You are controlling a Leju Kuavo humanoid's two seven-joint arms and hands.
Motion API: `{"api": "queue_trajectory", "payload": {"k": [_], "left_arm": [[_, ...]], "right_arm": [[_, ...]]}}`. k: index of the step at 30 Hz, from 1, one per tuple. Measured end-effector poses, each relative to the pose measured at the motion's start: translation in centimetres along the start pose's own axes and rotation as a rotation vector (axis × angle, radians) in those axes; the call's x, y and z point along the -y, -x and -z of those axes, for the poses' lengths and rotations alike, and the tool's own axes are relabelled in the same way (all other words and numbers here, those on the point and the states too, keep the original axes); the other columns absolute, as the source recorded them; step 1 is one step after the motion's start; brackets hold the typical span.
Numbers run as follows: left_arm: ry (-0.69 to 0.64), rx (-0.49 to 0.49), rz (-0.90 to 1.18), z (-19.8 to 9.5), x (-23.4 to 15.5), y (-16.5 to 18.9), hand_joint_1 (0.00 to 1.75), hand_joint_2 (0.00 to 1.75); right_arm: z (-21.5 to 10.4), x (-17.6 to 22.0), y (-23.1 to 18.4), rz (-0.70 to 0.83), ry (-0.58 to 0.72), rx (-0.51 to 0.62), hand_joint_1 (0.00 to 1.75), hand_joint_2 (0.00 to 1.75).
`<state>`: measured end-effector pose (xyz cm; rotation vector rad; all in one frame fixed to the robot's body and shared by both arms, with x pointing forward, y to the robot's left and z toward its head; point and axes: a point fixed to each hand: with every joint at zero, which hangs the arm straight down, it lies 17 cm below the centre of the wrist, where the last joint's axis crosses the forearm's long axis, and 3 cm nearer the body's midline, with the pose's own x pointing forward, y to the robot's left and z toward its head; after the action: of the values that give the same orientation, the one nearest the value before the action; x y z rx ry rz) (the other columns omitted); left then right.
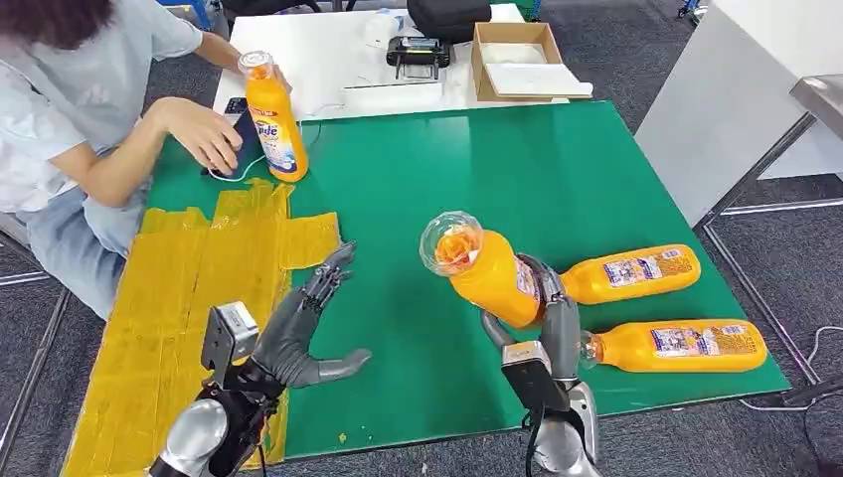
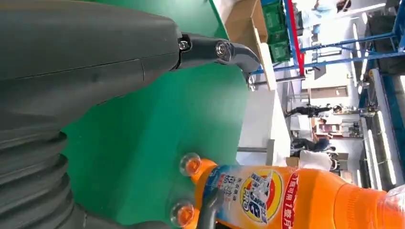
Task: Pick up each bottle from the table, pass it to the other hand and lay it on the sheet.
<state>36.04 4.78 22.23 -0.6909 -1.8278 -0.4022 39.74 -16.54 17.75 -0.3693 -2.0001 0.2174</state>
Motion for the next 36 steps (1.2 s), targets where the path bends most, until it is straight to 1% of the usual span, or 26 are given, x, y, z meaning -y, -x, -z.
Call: {"api": "queue_trajectory", "payload": {"k": [3,9,14,20,26,29,36], "left_arm": [[0.008,0.009,-0.001,0.4,0.1,-0.3,0.0,1.75],[0.012,0.012,-0.007,0.6,0.1,-0.4,0.0,1.75],[0.031,0.027,-0.018,1.2,0.5,-1.0,0.0,1.75],[0.055,0.027,-0.029,2.1,0.9,-1.2,0.0,1.75],[0.079,0.035,-0.047,2.9,1.2,-1.5,0.0,1.75],[0.087,0.031,-0.049,3.1,1.4,-1.3,0.0,1.75],[0.089,0.023,-0.067,3.1,1.4,-1.0,0.0,1.75]], "right_arm": [[0.1,-1.8,-0.8,0.044,-0.037,0.008,1.75,1.75],[0.1,-3.6,-1.3,0.079,-0.073,0.009,1.75,1.75],[0.1,-7.7,-2.6,0.127,-0.169,0.024,1.75,1.75],[-0.6,-13.2,-3.9,0.157,-0.299,0.033,1.75,1.75],[-2.0,-17.5,-4.6,0.164,-0.434,0.047,1.75,1.75],[-2.8,-19.0,-4.8,0.158,-0.478,0.051,1.75,1.75],[-3.1,-19.9,-4.5,0.14,-0.512,0.053,1.75,1.75]]}}
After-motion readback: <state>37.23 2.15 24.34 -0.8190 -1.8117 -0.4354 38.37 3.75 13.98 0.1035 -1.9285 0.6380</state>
